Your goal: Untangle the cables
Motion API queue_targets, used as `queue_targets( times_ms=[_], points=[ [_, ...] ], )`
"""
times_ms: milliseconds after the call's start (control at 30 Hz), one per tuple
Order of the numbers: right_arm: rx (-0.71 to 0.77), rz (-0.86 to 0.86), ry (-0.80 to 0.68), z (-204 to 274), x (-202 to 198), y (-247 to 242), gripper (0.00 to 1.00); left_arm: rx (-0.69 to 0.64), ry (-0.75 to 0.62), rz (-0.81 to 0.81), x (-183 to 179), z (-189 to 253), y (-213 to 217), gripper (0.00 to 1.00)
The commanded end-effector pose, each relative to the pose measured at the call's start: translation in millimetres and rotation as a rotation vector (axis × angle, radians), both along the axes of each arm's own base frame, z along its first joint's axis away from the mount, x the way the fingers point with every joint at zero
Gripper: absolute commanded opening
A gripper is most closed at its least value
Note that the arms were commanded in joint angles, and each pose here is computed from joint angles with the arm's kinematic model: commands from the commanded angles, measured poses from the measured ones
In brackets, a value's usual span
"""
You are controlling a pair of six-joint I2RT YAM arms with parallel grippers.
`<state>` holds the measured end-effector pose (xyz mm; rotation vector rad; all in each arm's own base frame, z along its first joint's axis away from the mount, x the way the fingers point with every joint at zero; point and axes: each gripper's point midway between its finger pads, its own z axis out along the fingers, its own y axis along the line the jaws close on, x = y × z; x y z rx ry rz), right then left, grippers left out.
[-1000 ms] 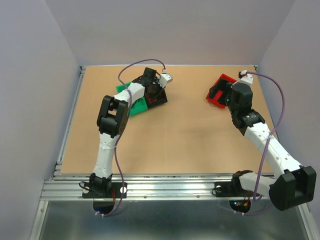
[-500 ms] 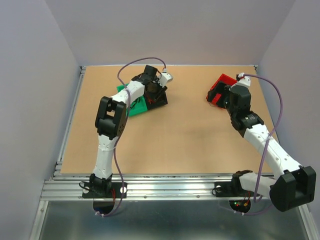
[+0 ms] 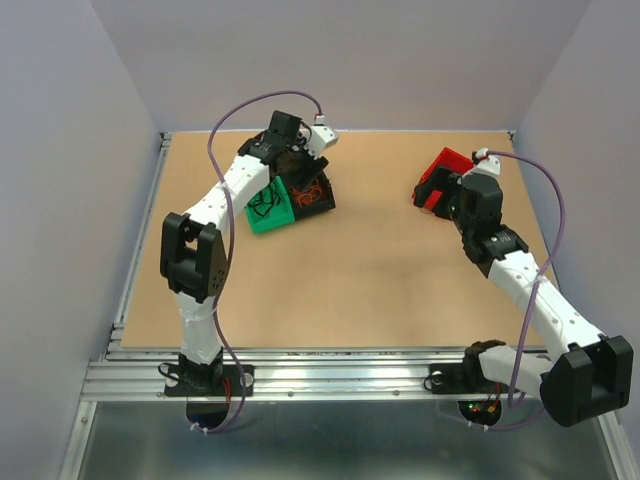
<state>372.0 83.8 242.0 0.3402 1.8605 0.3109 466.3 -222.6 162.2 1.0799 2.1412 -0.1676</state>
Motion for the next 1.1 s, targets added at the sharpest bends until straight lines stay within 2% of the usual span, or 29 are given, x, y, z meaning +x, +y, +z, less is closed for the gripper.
queue_targets(
  times_ms=[0,167,233,267,300,333,367,400,467,600,700,867,900,1000,1067],
  points=[
    [0.007,0.03,-0.028,1.1,-2.9,6.2,1.0,-0.028,-0.103,0.014,-6.4,42.9,5.7,0.7],
    [0.026,0.066,-0.046,-2.1,-23.0,7.6,1.0,-0.145,-0.173,-0.026,-32.0,54.7,0.7,0.65],
    [0.035,0.098,-0.035,-17.6,-36.3,10.3,1.0,-0.24,-0.241,-0.056,-52.4,80.7,-1.5,0.65],
    [0.035,0.112,-0.037,-22.1,-42.6,10.8,1.0,-0.283,-0.259,-0.041,-59.1,67.4,1.2,0.67],
    [0.046,0.134,-0.088,-10.4,-52.6,11.3,1.0,-0.321,-0.293,-0.045,-66.1,72.6,2.8,0.69],
    [0.034,0.146,-0.077,-25.1,-61.4,10.0,1.0,-0.373,-0.373,-0.035,-78.1,84.0,11.0,0.73],
    [0.034,0.156,-0.094,-25.0,-67.4,9.8,1.0,-0.41,-0.397,0.001,-81.4,89.1,21.4,0.79],
    [0.043,0.17,-0.163,-9.3,-79.1,8.3,1.0,-0.451,-0.467,0.015,-91.7,112.0,31.9,0.82],
    [0.049,0.176,-0.18,-18.5,-92.0,6.0,1.0,-0.476,-0.499,0.048,-99.8,110.0,47.2,0.92],
    [0.102,0.193,-0.279,-16.7,-121.0,2.7,1.0,-0.518,-0.589,0.165,-120.9,129.3,90.0,0.99],
    [0.124,0.184,-0.272,-29.4,-130.8,0.0,1.0,-0.52,-0.612,0.228,-138.3,116.4,111.3,0.99],
    [0.175,0.205,-0.303,-34.3,-140.6,3.4,1.0,-0.583,-0.82,0.405,-189.0,117.7,158.3,0.99],
    [0.177,0.204,-0.301,-35.8,-140.7,3.5,1.0,-0.565,-0.797,0.421,-187.3,101.6,160.2,0.99],
    [0.175,0.193,-0.271,-43.4,-137.5,2.9,1.0,-0.624,-0.924,0.446,-213.2,117.1,173.5,0.99],
    [0.175,0.192,-0.262,-43.9,-136.2,3.3,1.0,-0.656,-0.945,0.471,-216.8,114.0,177.4,0.99]
  ],
)
